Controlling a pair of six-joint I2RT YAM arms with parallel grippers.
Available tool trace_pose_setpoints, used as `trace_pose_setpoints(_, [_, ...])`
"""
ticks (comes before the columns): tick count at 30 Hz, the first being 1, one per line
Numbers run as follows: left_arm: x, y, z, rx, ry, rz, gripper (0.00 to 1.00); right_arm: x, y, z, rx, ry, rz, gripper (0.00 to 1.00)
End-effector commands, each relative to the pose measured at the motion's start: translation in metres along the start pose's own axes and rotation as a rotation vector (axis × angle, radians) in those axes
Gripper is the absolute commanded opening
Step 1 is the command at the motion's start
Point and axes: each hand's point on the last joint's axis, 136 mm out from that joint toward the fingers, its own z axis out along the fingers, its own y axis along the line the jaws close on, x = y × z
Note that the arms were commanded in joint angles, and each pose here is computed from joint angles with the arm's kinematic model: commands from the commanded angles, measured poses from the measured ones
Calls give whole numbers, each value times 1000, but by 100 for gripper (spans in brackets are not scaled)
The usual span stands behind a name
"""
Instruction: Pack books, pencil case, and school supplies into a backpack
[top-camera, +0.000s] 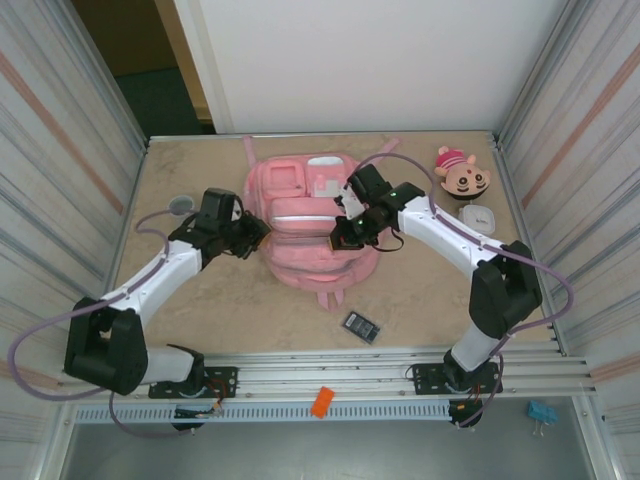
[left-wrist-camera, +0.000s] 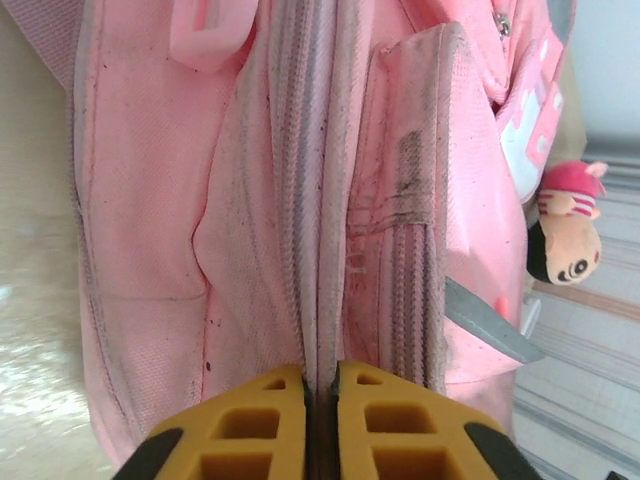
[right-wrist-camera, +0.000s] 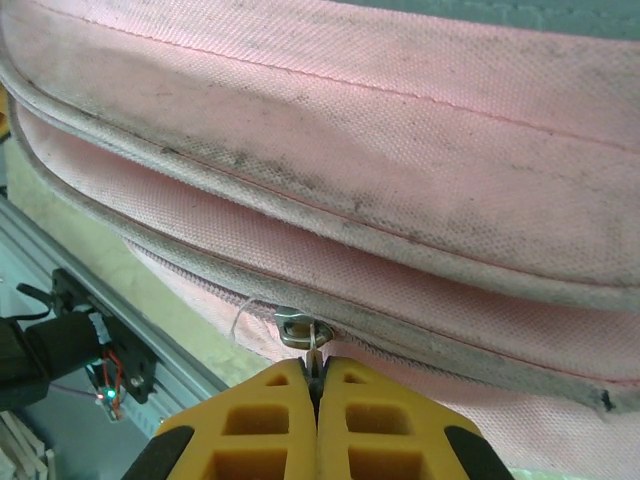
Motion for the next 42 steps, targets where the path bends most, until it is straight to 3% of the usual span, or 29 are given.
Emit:
trace_pose_setpoints(1, [-24, 14, -21, -66, -120, 56, 25, -8, -1, -1, 11, -14, 10, 0])
trace_pose_setpoints(4, [-32, 0, -35, -77, -150, 243, 39, -7, 5, -1, -22, -6, 1, 0])
trace_pose_setpoints(9, [-27, -46, -53, 57, -152, 696, 58, -13, 18, -5, -79, -32, -17, 0])
trace_pose_setpoints(12, [-3, -71, -60, 206, -115, 1020, 62, -15, 18, -5, -81, -39, -9, 0])
trace_pose_setpoints(17, [58, -87, -66, 520, 26, 1435, 58, -16, 19, -2, -88, -41, -1, 0])
trace_pose_setpoints(22, [86, -80, -41, 522, 117, 1708, 62, -16, 21, 1, -88, -40, 3, 0])
trace_pose_setpoints(26, [93, -81, -16, 478, 159, 1825, 62, -16, 25, 4, -99, -37, 4, 0])
trace_pose_setpoints(29, [96, -78, 5, 415, 191, 1881, 57, -16, 29, 5, -105, -38, 4, 0])
trace_pose_setpoints(35, [59, -62, 37, 77, 100, 1946, 46, -8, 29, 4, -126, -40, 11, 0])
trace_pose_setpoints(37, [61, -56, 36, 78, 118, 1988, 39, -3, 29, 4, -144, -33, 25, 0])
trace_pose_setpoints(40, [70, -44, 33, 119, 173, 2057, 14, 3, 25, 6, -143, -17, 35, 0])
trace_pose_setpoints(42, [77, -37, 28, 161, 209, 2108, 6, 5, 18, 3, -127, -5, 46, 0])
